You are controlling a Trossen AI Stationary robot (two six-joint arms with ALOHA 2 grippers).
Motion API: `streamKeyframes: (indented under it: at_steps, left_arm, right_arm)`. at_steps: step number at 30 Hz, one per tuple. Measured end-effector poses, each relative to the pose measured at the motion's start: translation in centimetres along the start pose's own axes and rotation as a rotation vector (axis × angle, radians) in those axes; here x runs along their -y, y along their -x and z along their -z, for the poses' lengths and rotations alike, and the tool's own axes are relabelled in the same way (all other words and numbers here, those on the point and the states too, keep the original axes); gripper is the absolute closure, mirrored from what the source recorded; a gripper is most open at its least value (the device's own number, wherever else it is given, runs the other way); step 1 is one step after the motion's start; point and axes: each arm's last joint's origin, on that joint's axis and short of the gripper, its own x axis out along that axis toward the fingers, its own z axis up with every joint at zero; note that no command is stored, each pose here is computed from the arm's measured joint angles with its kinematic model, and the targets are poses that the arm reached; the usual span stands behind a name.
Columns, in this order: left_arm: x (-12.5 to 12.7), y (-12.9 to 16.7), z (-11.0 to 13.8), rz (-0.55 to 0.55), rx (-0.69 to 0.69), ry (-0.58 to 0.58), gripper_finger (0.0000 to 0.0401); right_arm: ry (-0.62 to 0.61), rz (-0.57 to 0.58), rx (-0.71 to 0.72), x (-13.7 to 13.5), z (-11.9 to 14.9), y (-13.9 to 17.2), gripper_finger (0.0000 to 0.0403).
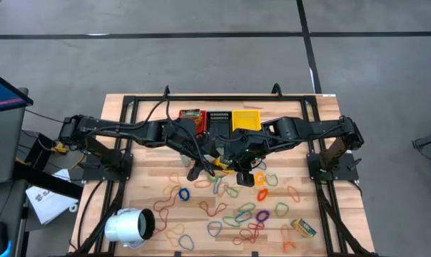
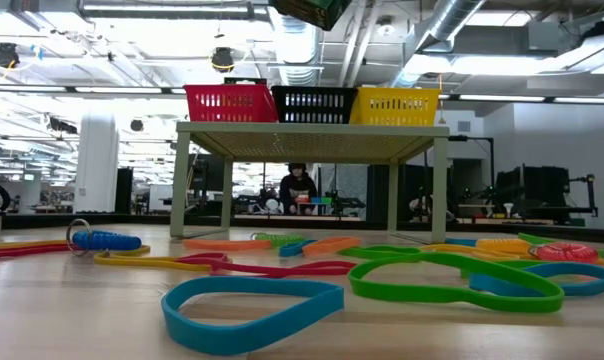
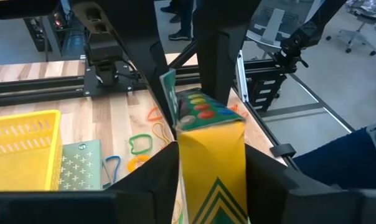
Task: Pick & Place Office Desk Supplies
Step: Put the crayon box into the red bin on the shelf
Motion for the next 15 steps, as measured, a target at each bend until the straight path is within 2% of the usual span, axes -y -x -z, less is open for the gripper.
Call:
streamKeyframes:
  at_steps: [6, 15]
  left_arm:
    - [0.00, 0.00, 0.02, -0.001, -0.003, 0.003, 0.0291]
    - [0.00, 0.01, 0.02, -0.002, -0.002, 0.002, 0.0285]
  right_arm:
    - [-0.002, 0.000, 0.000, 0.00, 0.00, 0.00, 0.0310]
    - [-0.003, -0.003, 0.000, -0.01, 0.00, 0.00, 0.0310]
